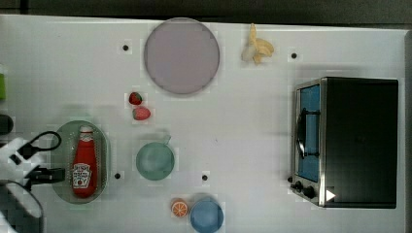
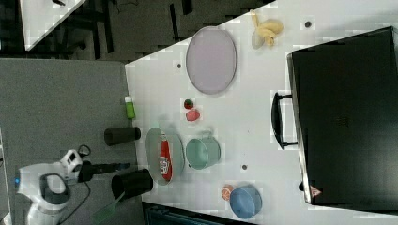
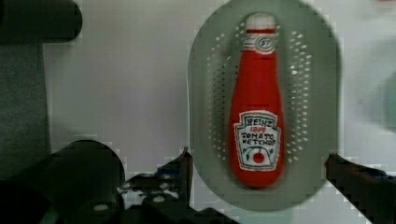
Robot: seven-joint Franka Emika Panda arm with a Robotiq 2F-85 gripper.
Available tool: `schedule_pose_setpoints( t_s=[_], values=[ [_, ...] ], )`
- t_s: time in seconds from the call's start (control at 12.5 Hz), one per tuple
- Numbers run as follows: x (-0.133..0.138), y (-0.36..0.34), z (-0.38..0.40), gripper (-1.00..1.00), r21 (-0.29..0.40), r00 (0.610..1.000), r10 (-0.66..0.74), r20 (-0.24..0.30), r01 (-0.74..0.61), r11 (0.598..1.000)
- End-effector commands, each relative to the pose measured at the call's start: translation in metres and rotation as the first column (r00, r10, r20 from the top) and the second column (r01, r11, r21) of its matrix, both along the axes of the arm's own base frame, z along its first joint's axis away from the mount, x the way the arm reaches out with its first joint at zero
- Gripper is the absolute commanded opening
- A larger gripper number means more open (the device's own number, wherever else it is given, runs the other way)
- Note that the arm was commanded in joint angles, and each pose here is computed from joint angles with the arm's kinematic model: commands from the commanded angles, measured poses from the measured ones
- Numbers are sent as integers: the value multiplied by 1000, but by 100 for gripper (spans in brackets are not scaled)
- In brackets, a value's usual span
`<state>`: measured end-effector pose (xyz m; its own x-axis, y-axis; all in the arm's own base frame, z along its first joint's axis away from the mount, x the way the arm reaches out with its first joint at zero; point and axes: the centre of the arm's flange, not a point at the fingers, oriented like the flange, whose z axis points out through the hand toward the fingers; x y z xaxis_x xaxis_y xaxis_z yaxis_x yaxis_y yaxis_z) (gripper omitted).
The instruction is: Pick ketchup from strainer and place it on the table
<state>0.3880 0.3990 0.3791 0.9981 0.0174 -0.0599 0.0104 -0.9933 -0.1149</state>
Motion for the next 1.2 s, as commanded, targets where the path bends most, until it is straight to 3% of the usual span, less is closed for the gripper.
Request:
schedule_pose_setpoints(
  t_s=[0.08, 0.32, 0.64, 0.88, 1.2],
  values=[
    [10, -29, -55, 100, 43, 994, -109, 2, 109, 993],
    [5, -36, -103, 100, 112, 993, -116, 6, 115, 987],
    [4, -34, -152, 100, 172, 989, -130, -66, 139, 975],
    [2, -33, -181, 100, 192, 982, -150, -112, 169, 967],
    [6, -39, -204, 100, 168, 978, -168, -120, 187, 968]
  ],
)
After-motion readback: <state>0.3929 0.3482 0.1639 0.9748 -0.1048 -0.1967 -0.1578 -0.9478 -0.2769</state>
